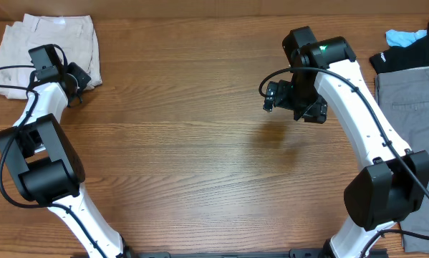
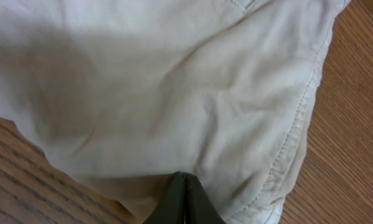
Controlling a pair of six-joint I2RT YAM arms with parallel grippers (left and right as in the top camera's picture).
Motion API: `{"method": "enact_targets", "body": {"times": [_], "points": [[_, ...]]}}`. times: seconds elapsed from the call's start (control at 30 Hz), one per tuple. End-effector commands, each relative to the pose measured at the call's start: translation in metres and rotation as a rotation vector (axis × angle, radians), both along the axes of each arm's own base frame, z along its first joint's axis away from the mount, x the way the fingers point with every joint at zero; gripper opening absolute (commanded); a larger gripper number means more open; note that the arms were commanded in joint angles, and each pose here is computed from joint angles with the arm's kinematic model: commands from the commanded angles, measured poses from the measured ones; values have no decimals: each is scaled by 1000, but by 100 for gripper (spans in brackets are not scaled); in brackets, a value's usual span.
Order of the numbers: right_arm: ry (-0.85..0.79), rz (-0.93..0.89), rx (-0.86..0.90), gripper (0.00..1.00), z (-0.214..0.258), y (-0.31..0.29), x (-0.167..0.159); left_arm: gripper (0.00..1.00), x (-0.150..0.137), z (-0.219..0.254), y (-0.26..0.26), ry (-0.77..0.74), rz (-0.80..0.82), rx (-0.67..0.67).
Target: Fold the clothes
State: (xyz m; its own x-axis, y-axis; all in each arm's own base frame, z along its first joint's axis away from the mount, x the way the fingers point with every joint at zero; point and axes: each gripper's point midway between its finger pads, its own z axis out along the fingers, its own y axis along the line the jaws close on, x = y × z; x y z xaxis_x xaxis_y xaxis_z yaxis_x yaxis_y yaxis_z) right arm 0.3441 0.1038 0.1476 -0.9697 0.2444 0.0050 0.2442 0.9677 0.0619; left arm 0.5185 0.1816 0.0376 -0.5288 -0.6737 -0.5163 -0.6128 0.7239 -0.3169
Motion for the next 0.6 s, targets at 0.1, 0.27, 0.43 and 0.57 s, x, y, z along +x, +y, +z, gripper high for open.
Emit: {"method": "enact_targets", "body": {"times": [0.1,0.27,0.43,0.57], "points": [[-25,5,-8,100,6,-2,3,4,-4,-26,-13,47,-96,-26],[-25,5,-8,100,6,-2,3,4,-9,-31,-26,67,-130,-85],[-21,5,-9,100,6,-2,2,4,-18,-31,-36,98,-196,-105],[-23,5,-8,100,6,-2,2,4,-16,-5,-43,59,-262,-96]]}}
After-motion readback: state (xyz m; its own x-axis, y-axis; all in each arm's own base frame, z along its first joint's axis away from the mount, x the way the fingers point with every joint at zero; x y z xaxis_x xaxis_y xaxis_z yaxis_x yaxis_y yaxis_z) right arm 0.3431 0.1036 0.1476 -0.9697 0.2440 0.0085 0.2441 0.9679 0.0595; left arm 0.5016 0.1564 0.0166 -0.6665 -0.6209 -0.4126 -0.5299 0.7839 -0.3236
